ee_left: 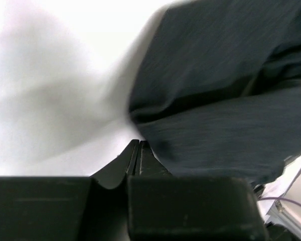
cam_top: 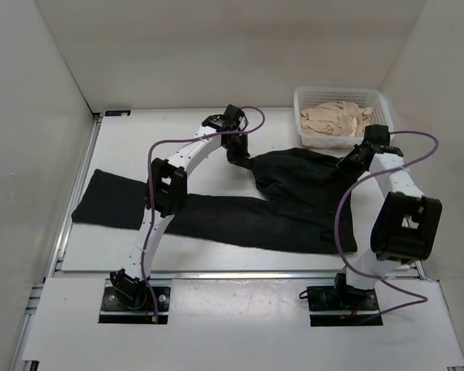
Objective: Fold and stack the trousers
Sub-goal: Flatten the trousers out
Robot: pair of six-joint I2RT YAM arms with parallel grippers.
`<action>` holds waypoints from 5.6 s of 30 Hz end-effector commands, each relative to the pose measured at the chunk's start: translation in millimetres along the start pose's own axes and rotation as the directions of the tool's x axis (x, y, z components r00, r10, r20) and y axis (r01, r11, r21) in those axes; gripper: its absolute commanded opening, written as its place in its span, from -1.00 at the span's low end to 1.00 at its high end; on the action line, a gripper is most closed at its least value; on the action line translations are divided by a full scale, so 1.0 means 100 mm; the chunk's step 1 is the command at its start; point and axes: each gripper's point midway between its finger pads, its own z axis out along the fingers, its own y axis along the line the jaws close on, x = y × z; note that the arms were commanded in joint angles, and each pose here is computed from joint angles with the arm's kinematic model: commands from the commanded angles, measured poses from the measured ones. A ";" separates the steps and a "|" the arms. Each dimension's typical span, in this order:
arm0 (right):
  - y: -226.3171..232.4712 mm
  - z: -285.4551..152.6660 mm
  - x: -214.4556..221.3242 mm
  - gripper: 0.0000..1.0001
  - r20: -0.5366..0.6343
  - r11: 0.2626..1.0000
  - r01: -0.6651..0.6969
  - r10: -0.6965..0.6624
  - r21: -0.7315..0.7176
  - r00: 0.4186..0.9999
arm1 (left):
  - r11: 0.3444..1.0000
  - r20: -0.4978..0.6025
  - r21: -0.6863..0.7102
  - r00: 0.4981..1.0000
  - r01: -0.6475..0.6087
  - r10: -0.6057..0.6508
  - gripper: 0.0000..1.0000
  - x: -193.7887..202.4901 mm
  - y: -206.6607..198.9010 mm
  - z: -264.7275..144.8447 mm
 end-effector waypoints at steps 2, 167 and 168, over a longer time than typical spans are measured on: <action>-0.19 -0.23 0.19 -0.98 0.030 0.999 0.035 -0.035 0.017 0.999 | 0.998 0.042 0.010 0.997 -0.069 0.068 -0.80 0.22 -0.38 -0.54; -0.22 -0.61 -0.08 -0.98 0.203 0.989 0.065 -0.092 0.136 0.975 | 0.746 0.187 -0.644 0.981 0.168 -0.059 -0.50 -0.25 1.98 -0.93; -0.22 -0.61 -0.08 -0.98 0.203 0.989 0.065 -0.092 0.136 0.975 | 0.740 0.190 -0.651 0.980 0.169 -0.056 -0.79 -0.28 1.96 -1.00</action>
